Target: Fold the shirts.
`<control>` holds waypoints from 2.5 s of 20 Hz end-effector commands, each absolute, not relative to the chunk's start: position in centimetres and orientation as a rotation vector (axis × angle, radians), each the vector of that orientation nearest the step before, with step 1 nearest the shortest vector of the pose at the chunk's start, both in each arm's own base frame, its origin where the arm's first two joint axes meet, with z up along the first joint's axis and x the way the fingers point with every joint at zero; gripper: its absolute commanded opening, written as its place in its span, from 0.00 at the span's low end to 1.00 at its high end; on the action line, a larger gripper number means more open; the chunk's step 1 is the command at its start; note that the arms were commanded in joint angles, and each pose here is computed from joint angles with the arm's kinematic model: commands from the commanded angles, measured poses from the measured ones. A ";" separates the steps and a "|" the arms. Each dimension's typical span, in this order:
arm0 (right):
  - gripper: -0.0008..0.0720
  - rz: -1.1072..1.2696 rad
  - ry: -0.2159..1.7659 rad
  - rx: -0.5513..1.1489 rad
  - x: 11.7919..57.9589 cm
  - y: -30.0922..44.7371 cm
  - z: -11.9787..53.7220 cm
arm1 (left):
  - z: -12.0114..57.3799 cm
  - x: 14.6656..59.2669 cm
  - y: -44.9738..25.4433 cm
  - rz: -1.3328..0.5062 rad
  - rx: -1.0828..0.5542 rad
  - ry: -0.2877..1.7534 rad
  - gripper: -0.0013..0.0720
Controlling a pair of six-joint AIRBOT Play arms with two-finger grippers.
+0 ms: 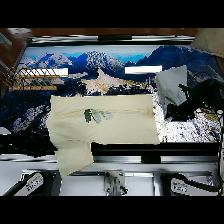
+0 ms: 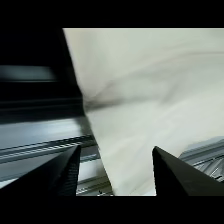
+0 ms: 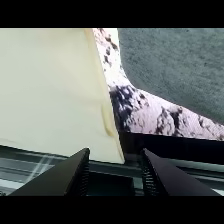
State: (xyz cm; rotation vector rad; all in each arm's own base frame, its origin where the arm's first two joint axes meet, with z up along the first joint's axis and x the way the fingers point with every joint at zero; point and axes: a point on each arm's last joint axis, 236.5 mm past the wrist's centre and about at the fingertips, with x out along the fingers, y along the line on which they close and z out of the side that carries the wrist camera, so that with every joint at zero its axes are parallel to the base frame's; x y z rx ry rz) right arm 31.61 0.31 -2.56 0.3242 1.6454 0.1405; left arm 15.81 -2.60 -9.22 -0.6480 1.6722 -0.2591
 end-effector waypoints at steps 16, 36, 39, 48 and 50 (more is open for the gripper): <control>0.87 0.120 1.657 0.313 31.3 -0.2 -3.3 | -10.2 16.6 -4.7 -0.320 -0.553 1.646 0.29; 0.59 0.217 1.842 0.497 23.0 5.9 -11.5 | -9.2 16.4 -6.1 -0.398 -0.592 1.642 0.07; 0.17 0.254 1.821 0.474 23.5 6.9 -11.4 | -8.5 17.0 -6.1 -0.430 -0.567 1.617 0.07; 0.11 0.216 1.402 0.393 36.8 5.0 -5.7 | 0.3 29.4 -1.1 -0.374 -0.364 1.281 0.06; 0.11 0.164 1.268 0.414 40.8 4.2 -3.8 | 0.9 32.9 -0.9 -0.357 -0.443 1.219 0.06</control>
